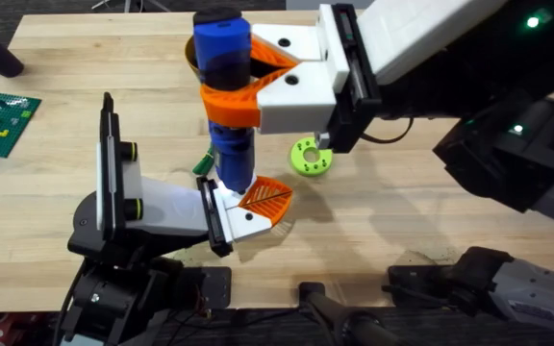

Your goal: Pick up the gripper from the table and insert it into the empty holder that is missing its gripper. Then pick up a screw, insert it into the mounting hole, and use the screwdriver to tighten it. Finally, clean up the table by picking up the vegetable and placing it into the bucket.

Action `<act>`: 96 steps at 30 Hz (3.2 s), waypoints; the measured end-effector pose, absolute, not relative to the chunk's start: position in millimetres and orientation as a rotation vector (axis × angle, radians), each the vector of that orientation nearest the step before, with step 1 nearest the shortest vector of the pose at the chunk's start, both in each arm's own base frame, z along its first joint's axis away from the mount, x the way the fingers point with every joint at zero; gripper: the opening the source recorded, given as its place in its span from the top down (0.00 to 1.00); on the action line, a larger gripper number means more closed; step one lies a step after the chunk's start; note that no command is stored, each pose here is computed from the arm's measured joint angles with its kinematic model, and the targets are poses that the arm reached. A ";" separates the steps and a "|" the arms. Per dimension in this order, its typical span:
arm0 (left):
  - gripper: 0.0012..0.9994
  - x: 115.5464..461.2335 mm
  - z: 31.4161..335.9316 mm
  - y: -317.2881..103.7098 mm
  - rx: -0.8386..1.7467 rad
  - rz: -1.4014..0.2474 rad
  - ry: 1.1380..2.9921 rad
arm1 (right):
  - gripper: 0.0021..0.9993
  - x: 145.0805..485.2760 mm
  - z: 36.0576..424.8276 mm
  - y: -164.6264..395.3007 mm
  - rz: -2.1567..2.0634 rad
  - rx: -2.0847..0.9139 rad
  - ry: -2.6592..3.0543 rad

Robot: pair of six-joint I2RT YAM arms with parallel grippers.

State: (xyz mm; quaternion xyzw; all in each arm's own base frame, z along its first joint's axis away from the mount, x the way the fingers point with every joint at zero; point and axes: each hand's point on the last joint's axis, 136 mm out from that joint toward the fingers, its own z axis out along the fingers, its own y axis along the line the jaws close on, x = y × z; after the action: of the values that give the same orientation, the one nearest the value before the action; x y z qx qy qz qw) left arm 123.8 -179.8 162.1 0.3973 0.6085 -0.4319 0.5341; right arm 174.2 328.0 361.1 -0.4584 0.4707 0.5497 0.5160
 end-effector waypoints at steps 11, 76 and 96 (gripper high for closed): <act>0.99 123.8 162.7 -179.8 0.946 -1.031 1.449 | 0.96 175.3 364.3 328.0 1.324 -1.087 1.118; 0.99 123.8 162.7 -179.8 0.943 -1.033 1.451 | 0.96 163.6 361.5 318.0 1.364 -1.205 1.046; 0.99 123.9 162.7 -179.8 0.943 -1.033 1.451 | 0.96 144.5 382.4 313.9 1.427 -1.296 0.957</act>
State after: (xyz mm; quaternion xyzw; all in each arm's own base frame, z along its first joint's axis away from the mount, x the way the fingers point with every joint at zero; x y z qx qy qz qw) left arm 123.9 -179.8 162.7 0.3958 0.6088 -0.4333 0.5338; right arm 144.5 313.9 382.4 -0.5299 0.3915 0.5834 0.4749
